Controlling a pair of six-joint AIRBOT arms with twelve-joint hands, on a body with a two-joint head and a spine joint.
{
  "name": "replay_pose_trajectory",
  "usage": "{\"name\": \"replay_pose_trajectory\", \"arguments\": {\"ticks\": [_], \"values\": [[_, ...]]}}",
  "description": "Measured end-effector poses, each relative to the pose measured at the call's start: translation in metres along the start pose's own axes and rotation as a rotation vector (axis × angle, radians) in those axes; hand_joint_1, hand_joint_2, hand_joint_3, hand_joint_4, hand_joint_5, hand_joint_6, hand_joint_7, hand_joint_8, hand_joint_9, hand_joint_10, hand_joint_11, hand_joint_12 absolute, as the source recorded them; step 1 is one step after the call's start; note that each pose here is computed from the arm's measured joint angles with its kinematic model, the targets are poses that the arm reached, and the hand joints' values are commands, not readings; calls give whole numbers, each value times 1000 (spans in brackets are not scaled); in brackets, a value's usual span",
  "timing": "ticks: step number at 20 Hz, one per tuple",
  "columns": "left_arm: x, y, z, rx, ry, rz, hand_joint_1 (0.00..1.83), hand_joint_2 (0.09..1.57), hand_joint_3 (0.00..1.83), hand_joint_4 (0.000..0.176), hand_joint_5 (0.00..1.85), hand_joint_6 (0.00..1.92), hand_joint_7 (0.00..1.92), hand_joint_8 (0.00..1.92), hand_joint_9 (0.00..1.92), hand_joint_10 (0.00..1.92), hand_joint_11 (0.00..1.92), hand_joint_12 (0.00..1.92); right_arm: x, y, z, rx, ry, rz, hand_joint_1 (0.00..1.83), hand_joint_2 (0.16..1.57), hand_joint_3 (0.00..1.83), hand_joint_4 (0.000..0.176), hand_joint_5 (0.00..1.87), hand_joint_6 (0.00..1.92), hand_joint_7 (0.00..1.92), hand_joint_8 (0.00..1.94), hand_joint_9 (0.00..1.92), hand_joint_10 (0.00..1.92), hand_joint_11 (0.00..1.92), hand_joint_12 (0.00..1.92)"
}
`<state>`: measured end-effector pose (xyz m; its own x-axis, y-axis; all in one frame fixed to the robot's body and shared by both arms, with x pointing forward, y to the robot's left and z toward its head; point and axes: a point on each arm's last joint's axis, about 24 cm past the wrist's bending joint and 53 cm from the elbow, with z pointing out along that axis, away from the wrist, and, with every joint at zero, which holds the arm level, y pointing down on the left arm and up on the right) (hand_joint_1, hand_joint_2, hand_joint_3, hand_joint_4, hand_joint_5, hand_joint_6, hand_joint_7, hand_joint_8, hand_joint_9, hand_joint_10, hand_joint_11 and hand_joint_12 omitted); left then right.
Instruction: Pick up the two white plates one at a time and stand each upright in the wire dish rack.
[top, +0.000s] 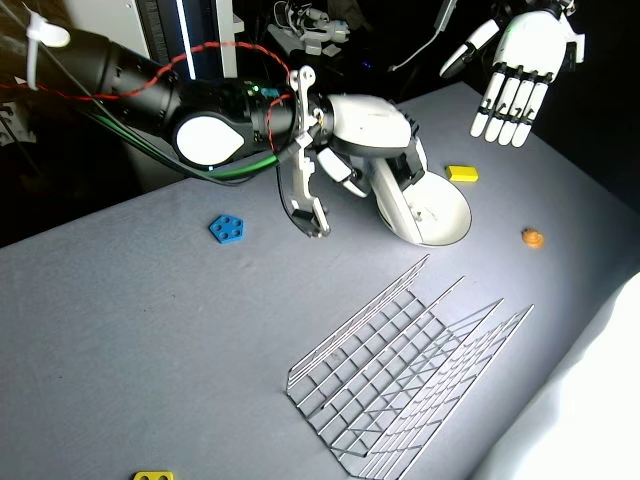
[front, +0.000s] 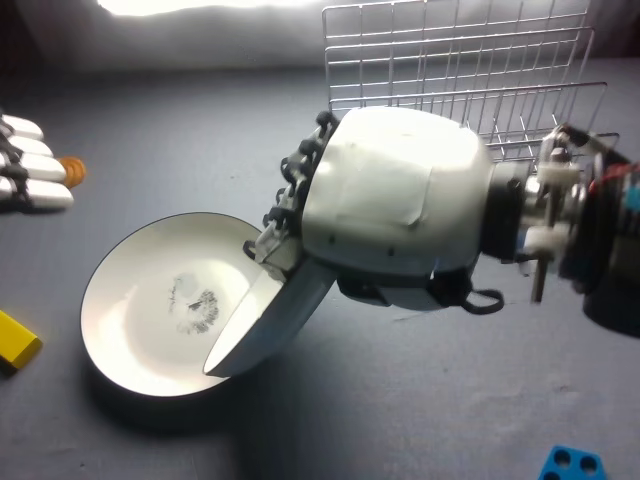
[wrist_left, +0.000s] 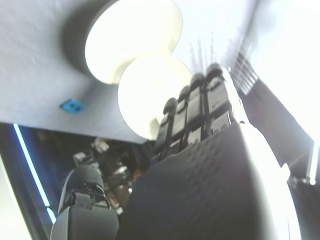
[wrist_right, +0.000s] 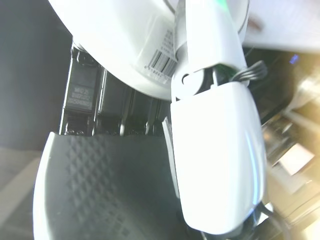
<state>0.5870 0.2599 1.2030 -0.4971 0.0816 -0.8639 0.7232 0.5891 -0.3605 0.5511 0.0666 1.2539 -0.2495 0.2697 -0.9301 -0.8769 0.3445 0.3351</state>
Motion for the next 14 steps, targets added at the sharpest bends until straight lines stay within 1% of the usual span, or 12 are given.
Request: {"name": "replay_pose_trajectory", "arguments": {"ticks": [1,2,3,4,5,7,8,9,10,11,12,14], "values": [[-2,6,-3,-19,-3,3,0,1070,7,0,0,0,0,0,0,0,0,0,-5,0,-1,6,-1,27,1497,1055,0,0,1002,915,1121,616,1074,760,895,1421],[-3,11,-5,-32,-7,3,0,1070,7,0,0,0,0,0,0,0,0,0,-13,-2,-3,13,-9,65,1496,1057,2,0,1007,911,1107,642,1054,781,896,1424],[-3,11,-5,-34,-7,3,0,1070,6,0,0,0,0,0,0,0,0,0,-19,-4,-3,16,-19,105,1495,1065,0,0,999,921,1078,690,1041,813,875,1447],[-2,10,-3,-30,-4,4,0,1071,7,0,0,0,0,0,0,0,0,0,-24,-5,-4,19,-27,149,1496,1059,0,0,993,920,1098,665,1069,774,890,1430],[0,3,2,-14,1,5,0,1077,9,0,0,0,0,0,0,0,0,0,-32,-7,-5,25,-35,201,1497,1060,1,0,984,927,1090,690,1077,768,878,1439],[2,-15,9,35,2,17,0,1078,9,0,0,0,0,0,0,0,0,0,-41,-11,-7,41,-40,280,1495,1071,0,0,960,968,1065,743,1043,809,863,1462],[0,-21,11,52,-4,20,0,1075,8,0,0,0,0,0,0,0,0,0,-46,-14,-9,50,-46,312,1495,1067,0,0,978,947,1083,712,1047,796,869,1452],[-1,-26,12,65,-10,21,0,1071,6,0,0,0,0,0,0,0,0,0,-53,-17,-11,57,-57,344,1493,1077,2,0,961,972,1054,761,1008,853,848,1481],[0,-28,13,69,-7,23,0,1075,7,0,0,0,0,0,0,0,0,0,-60,-19,-13,61,-71,379,1494,1075,0,0,966,964,1067,732,1024,837,854,1468],[2,-28,13,68,1,28,0,1077,8,0,0,0,0,0,0,0,0,0,-68,-21,-14,64,-84,419,1491,1086,4,0,939,1020,1023,802,985,886,842,1491],[3,-27,13,65,8,29,0,1075,7,0,0,0,0,0,0,0,0,0,-74,-24,-15,69,-95,473,1493,1082,0,0,951,1007,1032,789,1005,850,857,1469],[2,-22,12,59,5,26,0,1075,6,0,0,0,0,0,0,0,0,0,-80,-32,-16,86,-106,568,1494,1075,2,0,962,983,1045,773,1026,821,856,1467]]}}
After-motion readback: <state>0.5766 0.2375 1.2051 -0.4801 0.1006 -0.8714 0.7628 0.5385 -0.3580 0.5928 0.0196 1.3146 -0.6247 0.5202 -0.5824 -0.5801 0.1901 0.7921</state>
